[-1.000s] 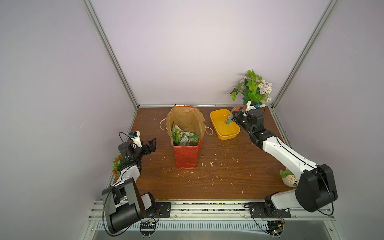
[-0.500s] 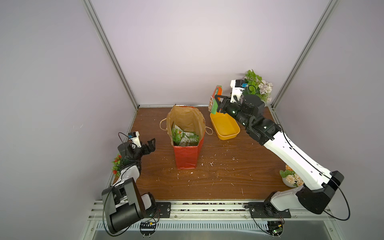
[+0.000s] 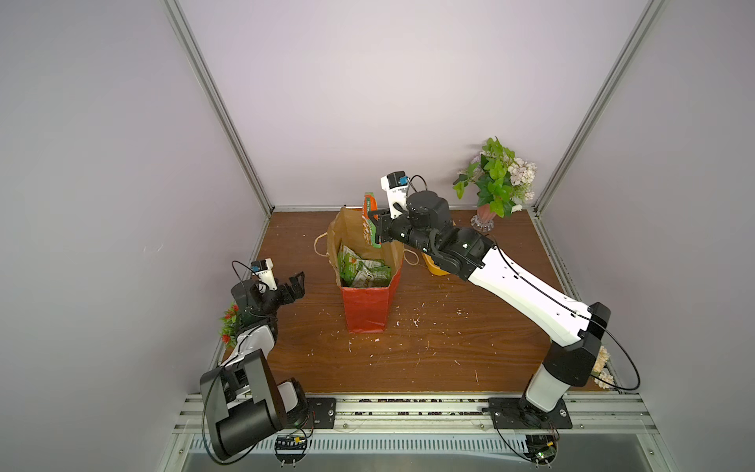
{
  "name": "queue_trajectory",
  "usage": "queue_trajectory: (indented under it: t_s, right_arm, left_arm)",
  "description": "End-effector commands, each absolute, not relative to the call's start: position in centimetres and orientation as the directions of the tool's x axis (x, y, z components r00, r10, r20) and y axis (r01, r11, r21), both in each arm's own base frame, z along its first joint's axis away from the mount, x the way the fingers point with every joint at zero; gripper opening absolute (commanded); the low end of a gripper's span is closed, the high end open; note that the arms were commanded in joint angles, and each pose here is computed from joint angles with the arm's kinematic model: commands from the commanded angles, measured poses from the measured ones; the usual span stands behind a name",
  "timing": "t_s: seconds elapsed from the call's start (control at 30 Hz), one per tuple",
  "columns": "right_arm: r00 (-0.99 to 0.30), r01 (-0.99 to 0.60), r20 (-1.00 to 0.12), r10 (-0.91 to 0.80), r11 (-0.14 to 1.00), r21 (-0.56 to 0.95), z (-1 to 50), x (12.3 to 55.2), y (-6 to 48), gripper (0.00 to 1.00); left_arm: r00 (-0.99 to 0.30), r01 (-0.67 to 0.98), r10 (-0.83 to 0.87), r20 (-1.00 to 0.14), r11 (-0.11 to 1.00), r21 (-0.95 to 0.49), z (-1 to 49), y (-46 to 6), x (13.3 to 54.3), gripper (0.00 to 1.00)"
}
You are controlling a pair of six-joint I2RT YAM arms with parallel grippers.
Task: Place the condiment packets inside the bag
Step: Place the condiment packet in the paper bag.
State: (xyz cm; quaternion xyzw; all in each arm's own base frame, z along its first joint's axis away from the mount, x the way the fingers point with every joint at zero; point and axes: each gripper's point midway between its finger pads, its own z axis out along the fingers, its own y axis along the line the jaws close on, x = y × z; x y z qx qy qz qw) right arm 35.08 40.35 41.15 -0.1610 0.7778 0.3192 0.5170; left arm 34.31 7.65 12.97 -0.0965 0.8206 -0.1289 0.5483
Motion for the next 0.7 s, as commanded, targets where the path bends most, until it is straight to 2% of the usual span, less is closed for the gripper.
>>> queue_trajectory:
  t_s: [0.0,0.3,0.33,0.37,0.43,0.47,0.5,0.67]
  right_arm:
    - [-0.365,-0.602,-0.928,0.079,0.740,0.300,43.7,34.6,40.3,0.00]
    - [-0.385,-0.603,-0.922,0.044,0.744,0.287,42.2,34.8,40.9,0.00]
    - [-0.385,-0.601,-0.922,0.040,0.747,0.284,42.1,34.9,40.9,0.05]
    - [-0.384,-0.601,-0.923,0.037,0.748,0.280,42.2,34.8,40.8,0.16]
    - [-0.376,-0.606,-0.926,0.035,0.747,0.275,42.6,34.6,40.6,0.28]
    - [-0.372,-0.604,-0.927,0.036,0.749,0.272,42.9,34.6,40.4,0.39]
    - [-0.367,-0.602,-0.930,0.039,0.752,0.269,43.2,34.5,40.1,0.46]
    - [-0.327,-0.575,-0.944,0.045,0.783,0.237,44.2,33.9,37.8,0.65]
  left_arm:
    - [-0.355,-0.028,-0.296,-0.887,0.952,-0.306,13.3,8.3,34.2,1.00]
    - [-0.358,-0.018,-0.292,-0.887,0.952,-0.306,13.3,8.1,34.2,1.00]
    - [-0.359,-0.016,-0.292,-0.887,0.952,-0.307,13.3,8.1,34.2,1.00]
    - [-0.359,-0.011,-0.290,-0.887,0.952,-0.307,13.3,8.0,34.2,1.00]
    - [-0.361,-0.004,-0.287,-0.887,0.952,-0.306,13.3,7.9,34.2,1.00]
    - [-0.361,-0.001,-0.285,-0.888,0.952,-0.305,13.3,7.8,34.2,1.00]
    - [-0.361,0.001,-0.283,-0.889,0.953,-0.304,13.3,7.8,34.2,1.00]
    - [-0.358,0.005,-0.274,-0.893,0.956,-0.295,13.4,7.8,34.2,1.00]
